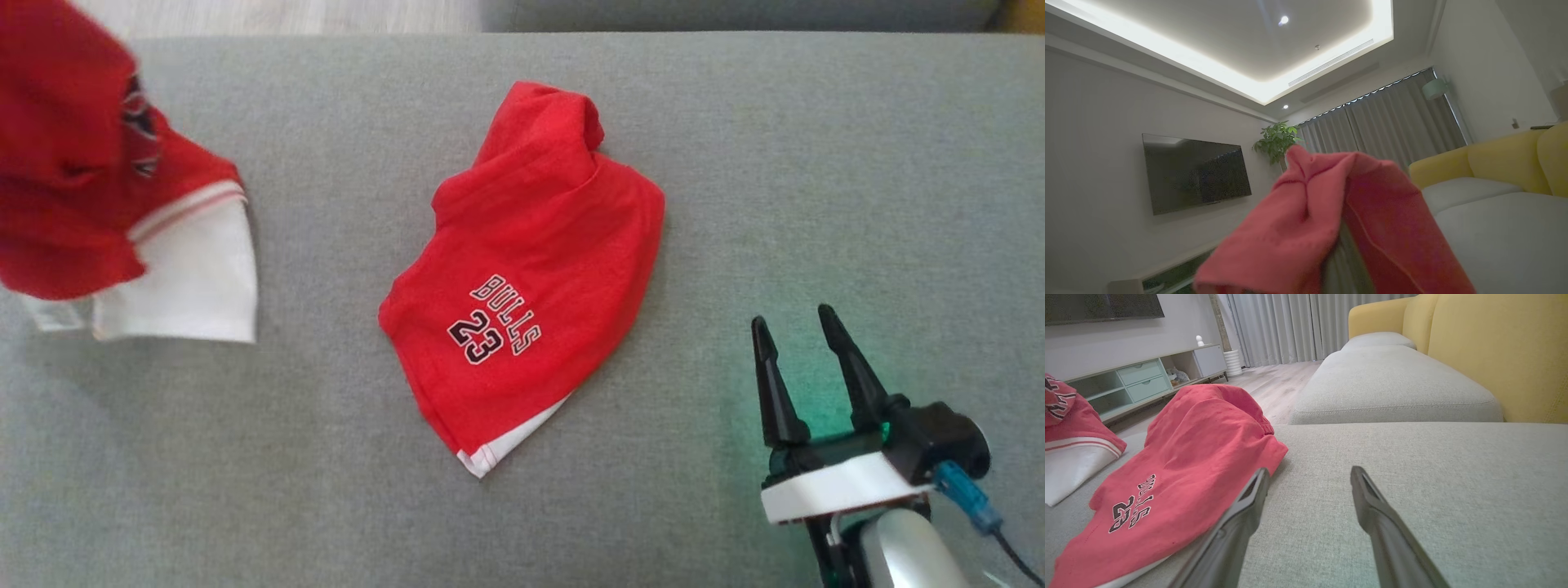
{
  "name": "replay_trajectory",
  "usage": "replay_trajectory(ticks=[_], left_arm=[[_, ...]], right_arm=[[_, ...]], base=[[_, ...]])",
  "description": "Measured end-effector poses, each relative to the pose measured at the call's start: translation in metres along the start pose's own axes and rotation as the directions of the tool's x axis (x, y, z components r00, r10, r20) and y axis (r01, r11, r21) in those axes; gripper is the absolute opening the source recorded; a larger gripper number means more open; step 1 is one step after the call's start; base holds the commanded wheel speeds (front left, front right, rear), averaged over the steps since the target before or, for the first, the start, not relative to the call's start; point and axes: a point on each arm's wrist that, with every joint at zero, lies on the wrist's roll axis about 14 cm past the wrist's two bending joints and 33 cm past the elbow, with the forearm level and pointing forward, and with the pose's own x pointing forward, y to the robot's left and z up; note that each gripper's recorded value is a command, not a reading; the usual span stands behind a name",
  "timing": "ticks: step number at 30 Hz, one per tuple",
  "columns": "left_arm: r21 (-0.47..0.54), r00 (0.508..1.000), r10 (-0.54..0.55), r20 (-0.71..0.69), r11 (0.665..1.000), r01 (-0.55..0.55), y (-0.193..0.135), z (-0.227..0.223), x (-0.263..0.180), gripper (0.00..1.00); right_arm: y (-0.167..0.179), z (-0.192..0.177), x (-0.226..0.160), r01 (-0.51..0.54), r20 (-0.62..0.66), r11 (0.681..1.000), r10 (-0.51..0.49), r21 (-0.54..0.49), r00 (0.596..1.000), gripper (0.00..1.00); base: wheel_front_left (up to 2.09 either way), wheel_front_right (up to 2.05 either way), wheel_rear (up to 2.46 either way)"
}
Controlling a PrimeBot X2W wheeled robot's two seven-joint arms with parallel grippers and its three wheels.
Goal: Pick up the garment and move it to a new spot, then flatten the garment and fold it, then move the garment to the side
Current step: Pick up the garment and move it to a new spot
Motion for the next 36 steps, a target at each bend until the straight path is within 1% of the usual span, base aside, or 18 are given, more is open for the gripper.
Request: replay_trajectory(ticks=[3,5,7,8,10,14,15,16,17,19,21,24,27,30,33,36], left_arm=[[0.009,0.996,0.053,-0.074,0.999,-0.052,0.017,-0.026,-0.015,0.0],[-0.001,0.987,0.072,-0.143,0.997,-0.073,0.021,-0.048,-0.03,0.0],[-0.023,0.966,0.094,-0.239,0.995,-0.102,0.02,-0.077,-0.048,0.0],[-0.037,0.951,0.096,-0.294,0.993,-0.111,0.018,-0.094,-0.059,0.0],[-0.075,0.904,0.107,-0.413,0.986,-0.151,0.014,-0.127,-0.084,0.0],[-0.068,0.785,0.149,-0.602,0.969,-0.236,0.015,-0.181,-0.134,0.0],[-0.076,0.763,0.159,-0.627,0.962,-0.263,0.016,-0.188,-0.141,0.65],[-0.09,0.752,0.159,-0.64,0.956,-0.279,0.014,-0.191,-0.146,1.0],[-0.108,0.751,0.15,-0.643,0.953,-0.283,0.009,-0.192,-0.147,1.0],[-0.162,0.768,0.107,-0.632,0.951,-0.265,-0.005,-0.189,-0.145,1.0],[-0.228,0.802,0.057,-0.595,0.945,-0.236,-0.023,-0.178,-0.137,1.0],[-0.308,0.863,0.007,-0.505,0.933,-0.188,-0.044,-0.15,-0.122,1.0],[-0.383,0.9,-0.04,-0.433,0.912,-0.144,-0.063,-0.124,-0.122,1.0],[-0.444,0.907,-0.085,-0.414,0.888,-0.119,-0.083,-0.105,-0.144,1.0],[-0.466,0.914,-0.15,-0.377,0.883,-0.048,-0.098,-0.084,-0.162,1.0],[-0.486,0.925,-0.187,-0.329,0.874,0.004,-0.105,-0.061,-0.173,1.0]], right_arm=[[0.001,-0.001,0.005,-0.008,0.0,1.0,0.008,0.002,1.0,1.0],[0.004,-0.005,0.006,-0.017,-0.012,1.0,0.017,0.004,1.0,1.0],[0.008,-0.01,0.008,-0.031,-0.026,1.0,0.031,0.002,0.999,1.0],[0.01,-0.013,0.009,-0.038,-0.034,0.999,0.038,0.002,0.999,1.0],[0.013,-0.016,0.011,-0.049,-0.043,0.999,0.049,0.001,0.998,1.0],[0.022,-0.022,0.013,-0.079,-0.058,0.997,0.078,-0.001,0.995,1.0],[0.022,-0.022,0.013,-0.082,-0.059,0.997,0.082,-0.006,0.995,1.0],[0.022,-0.021,0.013,-0.081,-0.058,0.997,0.081,-0.008,0.995,1.0],[0.021,-0.021,0.013,-0.078,-0.055,0.997,0.077,-0.009,0.995,1.0],[0.018,-0.019,0.014,-0.069,-0.05,0.998,0.069,-0.012,0.996,1.0],[0.015,-0.016,0.013,-0.06,-0.043,0.998,0.059,-0.016,0.997,1.0],[0.01,-0.009,0.01,-0.043,-0.025,0.999,0.042,-0.024,0.999,1.0],[0.006,0.001,0.005,-0.025,0.002,0.999,0.025,-0.029,1.0,1.0],[0.003,0.014,-0.006,-0.005,0.036,1.0,0.006,-0.029,0.999,1.0],[-0.002,0.024,-0.021,0.023,0.065,0.999,-0.02,-0.039,0.998,1.0],[-0.007,0.033,-0.038,0.053,0.091,0.997,-0.049,-0.048,0.995,1.0]], base=[[0.0,0.0,0.0],[0.0,0.0,0.0],[0.0,0.0,0.0],[0.0,0.0,0.0],[0.0,0.0,0.0],[0.0,0.0,0.0],[0.0,0.0,0.0],[0.0,0.0,0.0],[0.0,0.0,0.0],[0.0,0.0,0.0],[0.0,0.0,0.0],[0.0,0.0,0.0],[0.0,0.0,0.0],[0.0,0.0,0.0],[0.0,0.0,0.0],[0.0,0.0,0.0]])
